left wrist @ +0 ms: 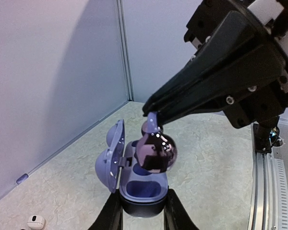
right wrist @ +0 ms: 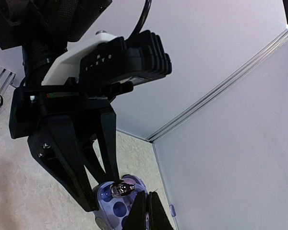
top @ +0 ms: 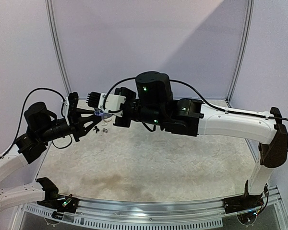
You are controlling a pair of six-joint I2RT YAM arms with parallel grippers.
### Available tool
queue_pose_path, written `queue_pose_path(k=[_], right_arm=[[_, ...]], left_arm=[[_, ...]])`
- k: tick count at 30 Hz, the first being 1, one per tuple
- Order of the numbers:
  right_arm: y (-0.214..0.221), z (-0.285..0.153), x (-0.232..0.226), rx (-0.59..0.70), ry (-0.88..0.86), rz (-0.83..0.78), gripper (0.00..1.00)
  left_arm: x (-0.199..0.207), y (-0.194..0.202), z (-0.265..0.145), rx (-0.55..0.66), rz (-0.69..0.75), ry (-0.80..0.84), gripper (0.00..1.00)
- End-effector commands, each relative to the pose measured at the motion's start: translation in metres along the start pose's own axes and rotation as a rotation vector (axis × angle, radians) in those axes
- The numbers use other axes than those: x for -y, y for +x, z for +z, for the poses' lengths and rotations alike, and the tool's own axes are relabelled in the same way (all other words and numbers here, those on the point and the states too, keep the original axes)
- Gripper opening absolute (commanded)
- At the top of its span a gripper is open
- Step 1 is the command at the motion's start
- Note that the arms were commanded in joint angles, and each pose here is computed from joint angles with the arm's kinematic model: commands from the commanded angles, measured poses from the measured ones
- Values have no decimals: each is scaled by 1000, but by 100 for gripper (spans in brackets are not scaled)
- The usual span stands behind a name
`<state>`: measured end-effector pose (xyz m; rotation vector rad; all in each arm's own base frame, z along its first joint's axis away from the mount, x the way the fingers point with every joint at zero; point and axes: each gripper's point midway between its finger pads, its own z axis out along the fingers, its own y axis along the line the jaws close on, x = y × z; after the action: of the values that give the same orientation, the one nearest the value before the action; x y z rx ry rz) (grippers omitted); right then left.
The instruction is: Insert the wireless bluetooth earbuds into the charging case
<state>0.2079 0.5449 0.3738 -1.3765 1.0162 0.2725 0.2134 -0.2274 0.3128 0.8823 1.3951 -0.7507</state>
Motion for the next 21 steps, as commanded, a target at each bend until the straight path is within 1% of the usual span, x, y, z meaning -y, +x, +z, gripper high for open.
queue_pose_path(k=[1,8,21], right_arm=[[-1,7,2,-13,16,-2,0],[20,15,-7,-102,9,-30,0],[26,18,-23,-111,-65,-61,0]], left_arm=[[2,-5,1,-1,0,3,0],[0,-4,0,-8,8,-10,0],[0,2,0,-29,20,-9,0]])
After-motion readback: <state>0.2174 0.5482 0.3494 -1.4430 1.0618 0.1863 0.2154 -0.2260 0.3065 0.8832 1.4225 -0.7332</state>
